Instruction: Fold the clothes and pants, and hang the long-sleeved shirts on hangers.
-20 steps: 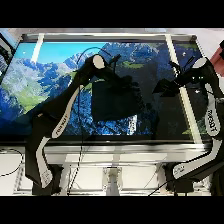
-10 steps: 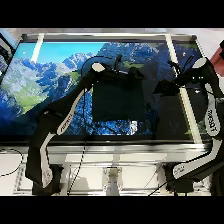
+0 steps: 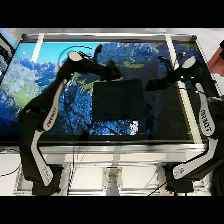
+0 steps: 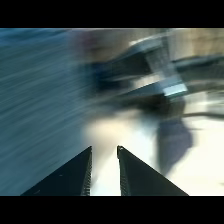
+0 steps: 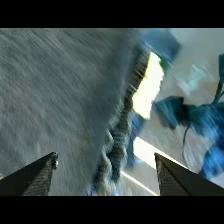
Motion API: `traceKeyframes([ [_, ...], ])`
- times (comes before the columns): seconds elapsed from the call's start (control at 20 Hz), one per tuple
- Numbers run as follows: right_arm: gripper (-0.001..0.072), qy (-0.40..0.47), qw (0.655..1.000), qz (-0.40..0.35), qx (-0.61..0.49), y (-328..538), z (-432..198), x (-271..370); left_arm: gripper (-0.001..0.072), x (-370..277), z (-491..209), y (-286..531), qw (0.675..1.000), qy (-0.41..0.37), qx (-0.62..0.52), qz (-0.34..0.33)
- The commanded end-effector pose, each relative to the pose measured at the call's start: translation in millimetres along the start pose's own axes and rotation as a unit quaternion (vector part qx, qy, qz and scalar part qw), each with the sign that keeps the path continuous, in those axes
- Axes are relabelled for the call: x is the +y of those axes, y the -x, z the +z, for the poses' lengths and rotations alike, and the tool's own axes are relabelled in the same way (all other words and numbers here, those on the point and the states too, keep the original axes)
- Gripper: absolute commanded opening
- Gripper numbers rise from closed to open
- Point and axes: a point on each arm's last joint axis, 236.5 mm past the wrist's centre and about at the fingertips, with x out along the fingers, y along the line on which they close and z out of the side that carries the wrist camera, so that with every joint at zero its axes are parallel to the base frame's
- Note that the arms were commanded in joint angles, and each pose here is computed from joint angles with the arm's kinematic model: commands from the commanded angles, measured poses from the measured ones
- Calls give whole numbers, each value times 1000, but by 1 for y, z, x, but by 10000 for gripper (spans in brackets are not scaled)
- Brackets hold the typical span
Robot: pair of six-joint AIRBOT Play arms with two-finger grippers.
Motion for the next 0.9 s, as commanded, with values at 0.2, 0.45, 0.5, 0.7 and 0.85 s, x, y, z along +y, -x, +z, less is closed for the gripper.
traceKeyframes([
  [0.2, 704, 6, 998, 36, 48, -74, -11, 12, 417, 143, -52, 179, 887, -11, 67, 457],
  [0.45, 679, 40, 996, 46, 60, -94, -10, 46, 417, 166, -92, 194, 882, 25, 92, 462],
  [0.5, 565, 49, 995, 47, 67, -98, -12, 54, 416, 175, -105, 191, 880, 33, 104, 461],
  [0.7, 27, 66, 994, 33, 85, -103, -18, 56, 416, 201, -157, 172, 875, 47, 143, 460],
  [0.85, 27, 31, 995, -36, 89, -78, -16, 5, 415, 217, -189, 168, 865, 56, 173, 467],
])
